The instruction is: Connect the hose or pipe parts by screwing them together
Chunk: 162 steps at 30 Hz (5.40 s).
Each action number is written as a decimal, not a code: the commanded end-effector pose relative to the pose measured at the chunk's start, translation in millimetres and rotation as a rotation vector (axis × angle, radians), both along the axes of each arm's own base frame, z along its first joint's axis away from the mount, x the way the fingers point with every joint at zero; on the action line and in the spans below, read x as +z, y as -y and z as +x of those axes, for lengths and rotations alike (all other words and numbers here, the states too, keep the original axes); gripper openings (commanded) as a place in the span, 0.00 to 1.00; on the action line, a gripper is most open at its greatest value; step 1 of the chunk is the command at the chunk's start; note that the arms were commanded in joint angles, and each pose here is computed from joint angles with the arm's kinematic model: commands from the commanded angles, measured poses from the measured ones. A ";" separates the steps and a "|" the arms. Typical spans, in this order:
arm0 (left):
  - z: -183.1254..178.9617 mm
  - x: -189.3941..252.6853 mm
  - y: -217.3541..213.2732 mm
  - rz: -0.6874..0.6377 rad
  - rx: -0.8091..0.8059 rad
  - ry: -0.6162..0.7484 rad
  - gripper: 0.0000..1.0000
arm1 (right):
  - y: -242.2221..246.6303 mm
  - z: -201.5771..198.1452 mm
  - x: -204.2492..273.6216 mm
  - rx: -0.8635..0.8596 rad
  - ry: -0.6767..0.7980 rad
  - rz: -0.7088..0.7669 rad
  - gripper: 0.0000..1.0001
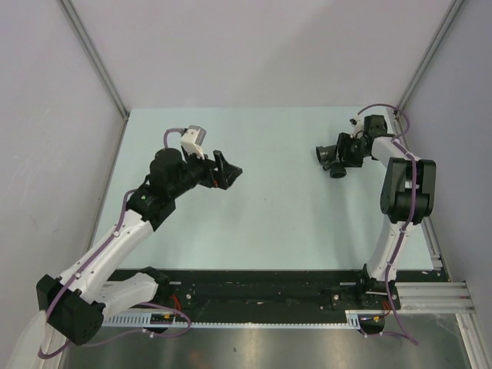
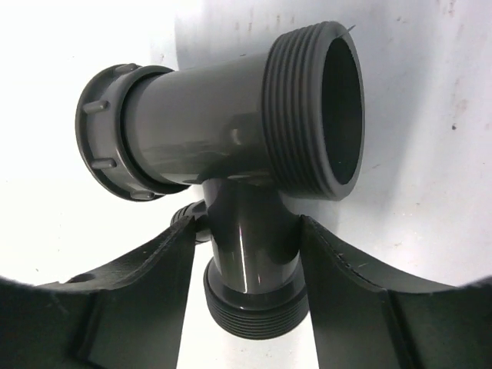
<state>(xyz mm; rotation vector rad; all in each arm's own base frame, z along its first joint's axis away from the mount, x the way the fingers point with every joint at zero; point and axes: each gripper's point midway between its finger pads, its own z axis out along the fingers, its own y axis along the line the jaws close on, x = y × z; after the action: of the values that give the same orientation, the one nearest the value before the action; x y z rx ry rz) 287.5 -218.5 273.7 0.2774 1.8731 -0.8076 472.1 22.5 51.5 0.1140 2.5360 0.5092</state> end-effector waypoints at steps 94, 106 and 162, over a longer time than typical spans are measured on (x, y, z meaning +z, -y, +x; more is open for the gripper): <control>-15.9 -65.6 -0.4 -0.003 -0.088 -0.314 0.91 | -279.2 -204.7 37.6 1.129 0.528 -0.016 0.33; -20.3 -131.5 5.1 0.050 -0.059 -0.525 0.79 | -283.4 -213.4 70.5 1.005 0.602 0.023 0.62; -42.1 -115.8 66.8 0.123 -0.256 -0.408 0.00 | -277.9 -238.8 104.8 0.974 0.752 0.222 1.00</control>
<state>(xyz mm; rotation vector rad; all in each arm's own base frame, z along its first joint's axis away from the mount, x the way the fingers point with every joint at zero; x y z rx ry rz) 248.9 -283.3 140.4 0.4064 2.3955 -0.9885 241.5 291.9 150.7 -0.9656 1.7421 0.9274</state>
